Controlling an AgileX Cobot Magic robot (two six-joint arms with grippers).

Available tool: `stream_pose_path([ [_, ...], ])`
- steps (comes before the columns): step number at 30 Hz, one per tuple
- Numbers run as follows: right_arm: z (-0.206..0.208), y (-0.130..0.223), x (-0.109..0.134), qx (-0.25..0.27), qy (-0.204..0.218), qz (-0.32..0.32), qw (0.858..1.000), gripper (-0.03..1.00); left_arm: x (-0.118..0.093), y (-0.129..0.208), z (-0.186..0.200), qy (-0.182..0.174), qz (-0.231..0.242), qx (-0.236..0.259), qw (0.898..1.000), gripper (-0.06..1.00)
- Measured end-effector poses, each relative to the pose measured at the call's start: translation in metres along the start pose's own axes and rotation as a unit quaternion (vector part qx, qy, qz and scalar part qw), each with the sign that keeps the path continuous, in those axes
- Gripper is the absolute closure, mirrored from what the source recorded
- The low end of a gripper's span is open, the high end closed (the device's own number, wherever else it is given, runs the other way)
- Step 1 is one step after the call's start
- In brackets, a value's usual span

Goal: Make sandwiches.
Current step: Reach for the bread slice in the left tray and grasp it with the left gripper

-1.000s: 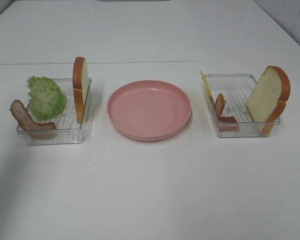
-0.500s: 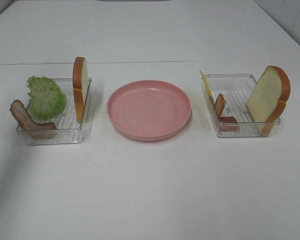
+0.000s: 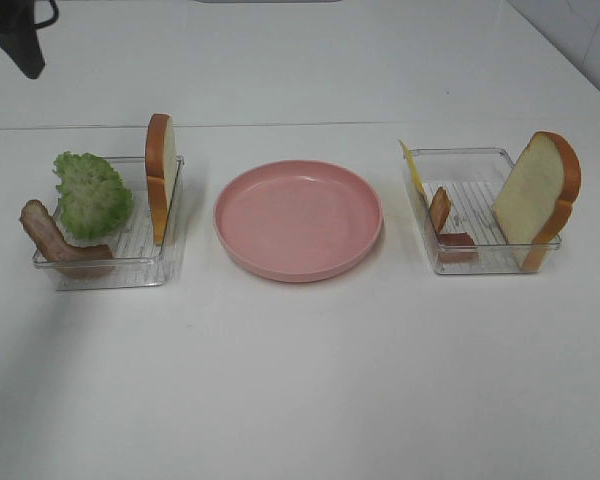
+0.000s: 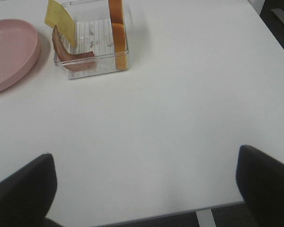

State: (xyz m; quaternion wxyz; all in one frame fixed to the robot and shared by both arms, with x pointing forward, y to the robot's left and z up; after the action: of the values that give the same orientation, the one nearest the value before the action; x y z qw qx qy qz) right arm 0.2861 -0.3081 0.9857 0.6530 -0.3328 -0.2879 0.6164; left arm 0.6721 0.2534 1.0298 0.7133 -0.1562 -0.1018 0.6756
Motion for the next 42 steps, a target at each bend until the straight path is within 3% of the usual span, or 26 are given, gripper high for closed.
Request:
stream_pose_path([
  [7, 0.000, 0.000, 0.000, 0.000, 0.000, 0.000, 1.000, -0.02, -0.052, -0.007, -0.026, 0.021, -0.023, 0.014, 0.999, -0.05],
  [20, 0.000, 0.000, 0.000, 0.000, 0.000, 0.000, 1.000, -0.02, -0.116, -0.018, -0.073, 0.060, -0.032, 0.031, 0.997, -0.05],
  [35, 0.000, 0.000, 0.000, 0.000, 0.000, 0.000, 1.000, -0.02, -0.116, -0.011, -0.122, 0.046, -0.030, 0.067, 0.996, -0.05],
  [42, 0.000, 0.000, 0.000, 0.000, 0.000, 0.000, 1.000, -0.02, -0.106, -0.008, -0.138, 0.014, -0.046, 0.077, 0.996, -0.05],
])
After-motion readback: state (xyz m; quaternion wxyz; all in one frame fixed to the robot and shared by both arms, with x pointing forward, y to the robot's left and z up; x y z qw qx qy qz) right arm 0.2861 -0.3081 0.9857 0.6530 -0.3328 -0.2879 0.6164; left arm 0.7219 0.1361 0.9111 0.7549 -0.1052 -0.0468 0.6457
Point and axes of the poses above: a point on each arm's last joint axis where the gripper is mounted, z pointing back along that axis away from the gripper, x along the wrist's bending axis when the last joint is at zero, y = z × x, the point moved 7 cm from there along -z, pointing out along that axis toward the gripper, and after that the axes turned 5 degrees about z, right-handed, at the moved point
